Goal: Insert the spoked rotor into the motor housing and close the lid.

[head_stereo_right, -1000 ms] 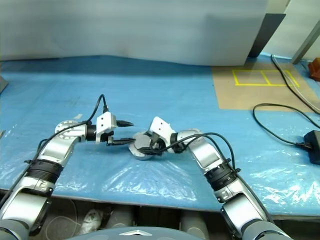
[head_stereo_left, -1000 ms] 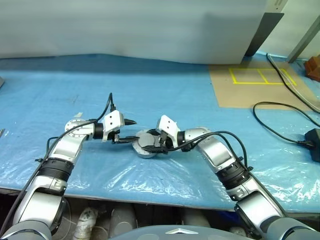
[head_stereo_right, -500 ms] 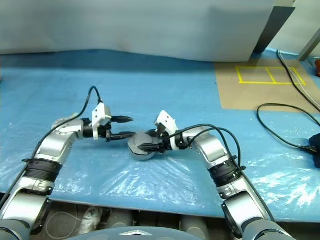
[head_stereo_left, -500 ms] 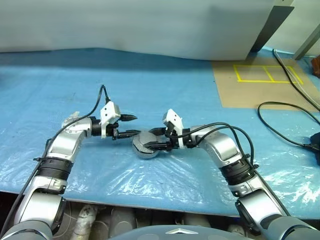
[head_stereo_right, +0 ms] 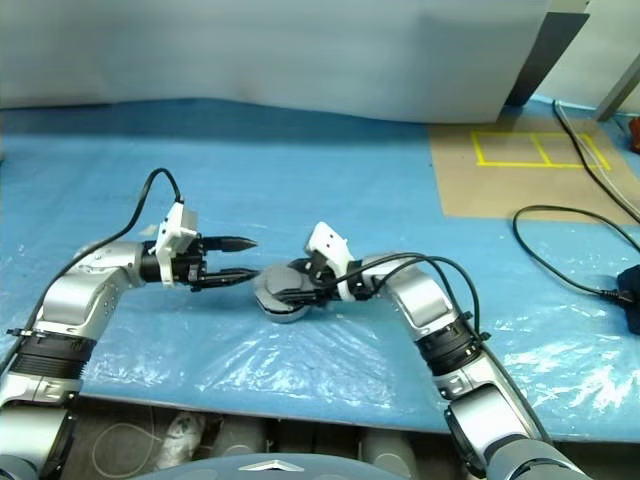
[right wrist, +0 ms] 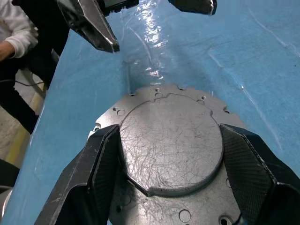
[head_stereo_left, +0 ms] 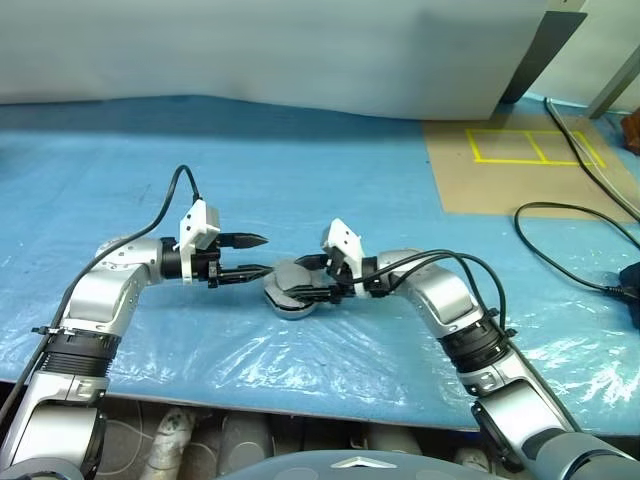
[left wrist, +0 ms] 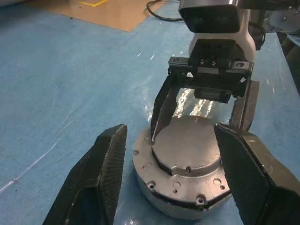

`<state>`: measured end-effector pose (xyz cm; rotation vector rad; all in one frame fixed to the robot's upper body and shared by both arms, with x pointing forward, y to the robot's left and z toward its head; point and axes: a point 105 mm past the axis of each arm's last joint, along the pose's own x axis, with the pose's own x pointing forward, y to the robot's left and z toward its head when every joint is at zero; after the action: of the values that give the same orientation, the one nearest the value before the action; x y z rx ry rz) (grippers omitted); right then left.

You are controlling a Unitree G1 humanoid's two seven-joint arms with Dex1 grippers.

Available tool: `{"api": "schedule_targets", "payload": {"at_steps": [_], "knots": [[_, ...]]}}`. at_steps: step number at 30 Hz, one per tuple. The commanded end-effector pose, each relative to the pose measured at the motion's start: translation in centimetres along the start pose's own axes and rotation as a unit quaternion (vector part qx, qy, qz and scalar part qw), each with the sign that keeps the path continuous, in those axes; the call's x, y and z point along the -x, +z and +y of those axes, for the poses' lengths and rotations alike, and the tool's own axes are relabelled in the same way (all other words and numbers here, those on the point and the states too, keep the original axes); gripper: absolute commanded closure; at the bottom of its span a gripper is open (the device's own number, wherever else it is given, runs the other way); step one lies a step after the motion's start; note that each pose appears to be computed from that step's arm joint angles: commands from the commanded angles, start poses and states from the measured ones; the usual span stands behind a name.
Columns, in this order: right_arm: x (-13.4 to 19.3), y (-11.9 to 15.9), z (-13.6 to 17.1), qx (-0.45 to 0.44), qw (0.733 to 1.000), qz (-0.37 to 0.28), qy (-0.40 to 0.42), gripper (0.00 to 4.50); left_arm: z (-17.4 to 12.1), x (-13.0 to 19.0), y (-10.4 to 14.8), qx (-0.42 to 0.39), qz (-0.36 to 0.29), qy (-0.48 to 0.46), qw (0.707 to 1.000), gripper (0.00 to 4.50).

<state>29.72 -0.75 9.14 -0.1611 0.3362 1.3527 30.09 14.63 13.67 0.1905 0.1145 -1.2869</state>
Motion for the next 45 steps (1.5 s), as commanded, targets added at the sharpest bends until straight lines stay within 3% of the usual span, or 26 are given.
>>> {"api": "schedule_targets", "payload": {"at_steps": [1,10,20,28,35,41,45], "knots": [[-0.2,0.9,0.1,0.0,1.0,-0.011,0.001,1.53,-0.2,0.4,1.1,-0.02,-0.013,0.003,1.0,1.35],[0.3,-1.3,-0.4,0.016,0.999,0.034,-0.008,1.53,-0.2,0.4,0.8,-0.023,-0.008,0.009,1.0,1.35],[1.0,-0.9,-0.1,0.007,0.999,0.03,0.012,1.53,-0.5,-0.1,0.6,-0.023,-0.007,0.003,1.0,1.35],[0.6,-2.1,-0.3,0.004,0.999,0.049,0.003,1.53,-0.5,-0.1,0.6,-0.024,-0.008,0.004,1.0,1.35],[0.5,-6.0,-0.3,0.012,0.994,0.111,-0.006,1.53,-0.5,-0.2,0.6,-0.026,-0.01,0.005,1.0,1.35],[1.0,-7.6,-0.2,0.024,0.99,0.137,-0.002,1.53,-0.4,-0.3,0.5,-0.027,-0.006,0.007,1.0,1.35],[1.1,-8.6,-0.1,0.038,0.987,0.158,0.0,1.53,-0.5,-0.4,-1.7,-0.052,0.049,0.005,0.997,1.35]]}}
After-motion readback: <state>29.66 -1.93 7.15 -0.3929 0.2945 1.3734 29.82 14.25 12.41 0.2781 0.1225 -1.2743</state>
